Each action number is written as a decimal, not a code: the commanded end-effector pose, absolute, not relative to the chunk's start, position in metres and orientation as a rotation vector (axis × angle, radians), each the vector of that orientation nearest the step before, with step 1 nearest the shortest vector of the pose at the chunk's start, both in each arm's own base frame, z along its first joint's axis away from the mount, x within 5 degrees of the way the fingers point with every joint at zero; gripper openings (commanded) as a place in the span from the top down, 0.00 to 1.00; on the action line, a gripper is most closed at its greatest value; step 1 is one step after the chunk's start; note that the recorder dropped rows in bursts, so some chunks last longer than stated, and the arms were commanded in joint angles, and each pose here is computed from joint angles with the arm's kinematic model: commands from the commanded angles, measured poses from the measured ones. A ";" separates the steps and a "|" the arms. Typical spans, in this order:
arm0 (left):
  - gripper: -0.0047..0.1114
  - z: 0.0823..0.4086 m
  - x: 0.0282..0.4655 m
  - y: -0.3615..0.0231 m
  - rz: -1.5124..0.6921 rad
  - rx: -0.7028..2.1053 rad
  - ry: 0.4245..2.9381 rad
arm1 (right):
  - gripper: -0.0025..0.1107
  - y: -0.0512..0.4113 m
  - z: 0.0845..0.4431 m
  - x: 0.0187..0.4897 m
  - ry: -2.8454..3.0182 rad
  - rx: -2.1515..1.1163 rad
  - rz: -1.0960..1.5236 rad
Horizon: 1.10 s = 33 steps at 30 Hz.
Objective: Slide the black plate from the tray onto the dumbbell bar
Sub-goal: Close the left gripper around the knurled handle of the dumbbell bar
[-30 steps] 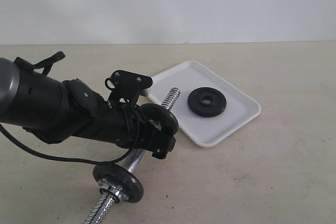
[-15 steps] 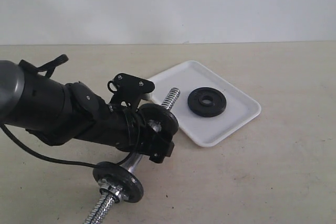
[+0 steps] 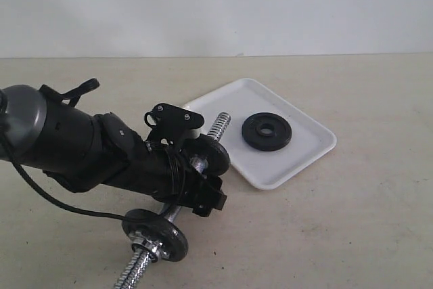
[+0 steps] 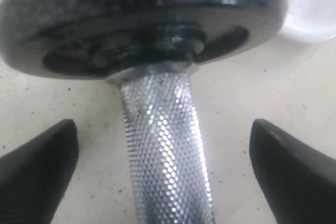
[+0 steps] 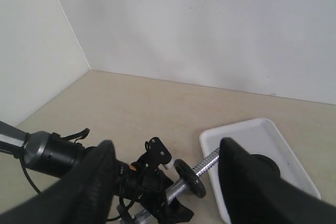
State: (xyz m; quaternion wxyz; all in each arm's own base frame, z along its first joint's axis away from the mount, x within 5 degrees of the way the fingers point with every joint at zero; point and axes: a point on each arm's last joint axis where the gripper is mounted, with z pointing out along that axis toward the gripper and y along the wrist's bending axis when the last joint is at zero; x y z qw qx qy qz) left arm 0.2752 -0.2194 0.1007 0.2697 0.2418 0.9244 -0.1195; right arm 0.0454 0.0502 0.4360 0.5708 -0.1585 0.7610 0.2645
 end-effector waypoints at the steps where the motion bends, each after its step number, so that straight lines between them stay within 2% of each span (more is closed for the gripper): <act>1: 0.34 0.094 0.276 -0.218 -0.283 0.647 2.494 | 0.50 0.051 0.436 0.045 1.790 -0.386 0.620; 16: 0.91 0.094 0.277 -0.217 -0.266 0.683 2.479 | 0.50 0.051 0.435 0.045 1.803 -0.395 0.623; 33: 0.92 0.097 0.277 -0.217 -0.255 0.774 2.447 | 0.50 0.052 0.434 0.044 1.820 -0.407 0.628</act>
